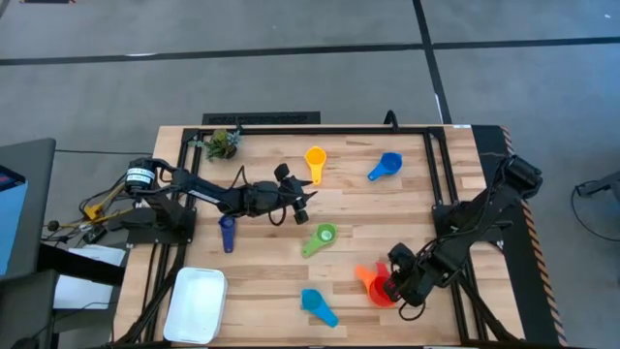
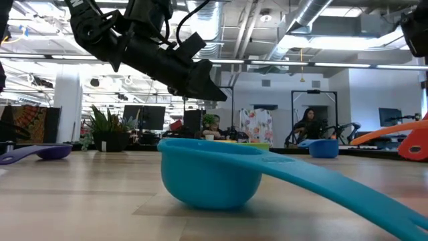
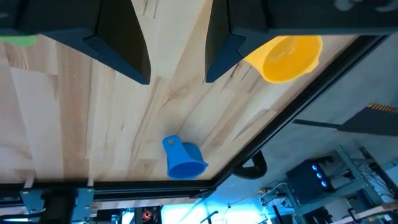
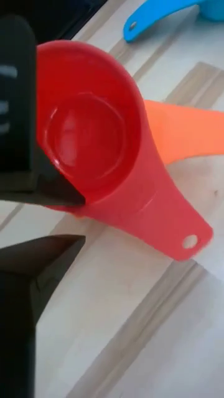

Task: Nest measuring cups in basket
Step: Stack the red measuring cup on top of the orange measuring cup

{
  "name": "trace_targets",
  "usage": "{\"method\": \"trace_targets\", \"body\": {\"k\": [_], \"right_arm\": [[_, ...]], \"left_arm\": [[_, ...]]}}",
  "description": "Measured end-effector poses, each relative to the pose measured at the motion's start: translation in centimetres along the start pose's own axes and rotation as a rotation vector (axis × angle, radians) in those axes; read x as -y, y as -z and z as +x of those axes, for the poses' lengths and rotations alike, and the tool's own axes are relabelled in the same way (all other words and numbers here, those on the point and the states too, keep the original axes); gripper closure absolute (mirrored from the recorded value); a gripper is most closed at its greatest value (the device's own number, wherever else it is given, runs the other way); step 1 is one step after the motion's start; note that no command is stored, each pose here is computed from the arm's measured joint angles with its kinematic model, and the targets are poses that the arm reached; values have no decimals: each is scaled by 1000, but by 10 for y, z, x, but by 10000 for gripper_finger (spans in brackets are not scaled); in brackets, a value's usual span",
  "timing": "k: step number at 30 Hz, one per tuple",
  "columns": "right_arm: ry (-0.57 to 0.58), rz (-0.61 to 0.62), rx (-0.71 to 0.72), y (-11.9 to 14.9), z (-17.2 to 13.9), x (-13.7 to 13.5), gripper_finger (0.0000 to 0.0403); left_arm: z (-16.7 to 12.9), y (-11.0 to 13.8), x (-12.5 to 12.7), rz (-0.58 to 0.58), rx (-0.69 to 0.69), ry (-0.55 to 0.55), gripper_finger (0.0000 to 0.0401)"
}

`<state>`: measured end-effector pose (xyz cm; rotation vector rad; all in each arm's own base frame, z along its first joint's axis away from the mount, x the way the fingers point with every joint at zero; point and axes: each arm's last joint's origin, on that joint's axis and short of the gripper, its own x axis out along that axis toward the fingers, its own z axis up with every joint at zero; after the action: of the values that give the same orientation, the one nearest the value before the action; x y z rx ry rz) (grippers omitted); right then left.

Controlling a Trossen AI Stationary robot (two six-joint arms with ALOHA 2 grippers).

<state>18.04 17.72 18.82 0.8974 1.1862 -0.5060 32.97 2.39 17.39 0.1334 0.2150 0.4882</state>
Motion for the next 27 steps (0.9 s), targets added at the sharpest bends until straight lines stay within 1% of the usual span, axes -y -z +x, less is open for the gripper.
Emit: {"method": "trace_targets", "body": {"k": [4,9,13,16,20,24,27], "right_arm": [[7,-29,0,-3,1,0,333],[13,-73,2,-5,1,0,358],[22,-145,6,-5,1,1,379],[50,-212,16,-5,-1,3,389],[65,-293,46,-6,-6,0,385],[62,-350,94,-8,-12,-6,363],[82,-360,117,-9,-13,-4,344]], "left_arm": [[0,1,0,-1,-5,0,257],[0,1,0,-1,-5,0,257],[0,1,0,-1,-5,0,257],[0,1,0,-1,-5,1,257],[0,1,0,-1,-5,1,257],[0,1,0,-4,-8,1,257],[0,1,1,-4,-9,3,257]]}}
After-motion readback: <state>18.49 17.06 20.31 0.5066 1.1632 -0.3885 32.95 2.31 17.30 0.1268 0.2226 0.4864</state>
